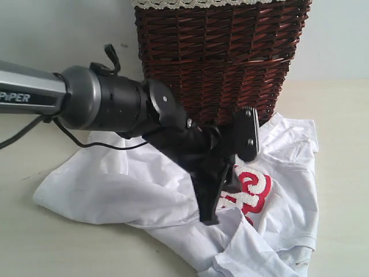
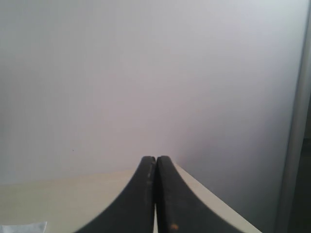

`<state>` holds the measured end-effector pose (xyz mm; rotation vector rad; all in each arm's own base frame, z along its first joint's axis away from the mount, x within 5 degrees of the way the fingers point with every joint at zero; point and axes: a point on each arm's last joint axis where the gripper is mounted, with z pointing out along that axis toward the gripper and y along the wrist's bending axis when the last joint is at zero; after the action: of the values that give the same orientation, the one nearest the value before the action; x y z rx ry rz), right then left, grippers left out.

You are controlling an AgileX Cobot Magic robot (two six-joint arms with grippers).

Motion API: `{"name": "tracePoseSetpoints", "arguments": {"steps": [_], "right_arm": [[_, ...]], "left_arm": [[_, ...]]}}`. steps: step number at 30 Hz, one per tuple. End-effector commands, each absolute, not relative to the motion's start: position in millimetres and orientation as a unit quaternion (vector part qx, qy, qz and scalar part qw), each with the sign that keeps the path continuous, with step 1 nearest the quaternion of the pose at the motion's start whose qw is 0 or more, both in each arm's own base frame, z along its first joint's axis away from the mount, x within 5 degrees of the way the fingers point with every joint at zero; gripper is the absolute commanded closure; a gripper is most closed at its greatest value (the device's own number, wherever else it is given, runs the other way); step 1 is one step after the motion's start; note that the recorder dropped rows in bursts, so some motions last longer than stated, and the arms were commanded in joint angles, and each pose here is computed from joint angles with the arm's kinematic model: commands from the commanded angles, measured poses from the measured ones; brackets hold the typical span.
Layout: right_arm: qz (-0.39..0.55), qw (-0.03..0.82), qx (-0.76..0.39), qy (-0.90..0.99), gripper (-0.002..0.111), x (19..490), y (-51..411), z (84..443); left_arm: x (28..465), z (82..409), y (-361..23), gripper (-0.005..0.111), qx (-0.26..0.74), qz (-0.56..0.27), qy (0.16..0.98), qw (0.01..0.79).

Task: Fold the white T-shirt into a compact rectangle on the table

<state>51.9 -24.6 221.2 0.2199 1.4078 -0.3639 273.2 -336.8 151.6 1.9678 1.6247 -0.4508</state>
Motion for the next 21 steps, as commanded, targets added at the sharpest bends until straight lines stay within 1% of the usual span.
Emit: {"name": "tracePoseSetpoints", "arguments": {"steps": [1,6,12,16,21], "right_arm": [[-0.168,0.739,0.097,0.645,0.108,52,-25,220],[-0.168,0.739,0.097,0.645,0.108,52,-25,220],[-0.168,0.739,0.097,0.645,0.108,52,-25,220],[-0.167,0.739,0.096,0.646,0.108,53,-24,220],[-0.167,0.739,0.096,0.646,0.108,53,-24,220]], "left_arm": [[268,120,-331,0.107,0.798,-0.133,0.552,0.201],[250,99,-340,0.107,0.852,-0.148,0.475,0.163],[225,90,-366,0.107,0.866,-0.167,0.445,0.159],[211,100,-393,0.107,0.868,-0.181,0.420,0.192],[205,123,-428,0.107,0.839,-0.217,0.431,0.253]]}}
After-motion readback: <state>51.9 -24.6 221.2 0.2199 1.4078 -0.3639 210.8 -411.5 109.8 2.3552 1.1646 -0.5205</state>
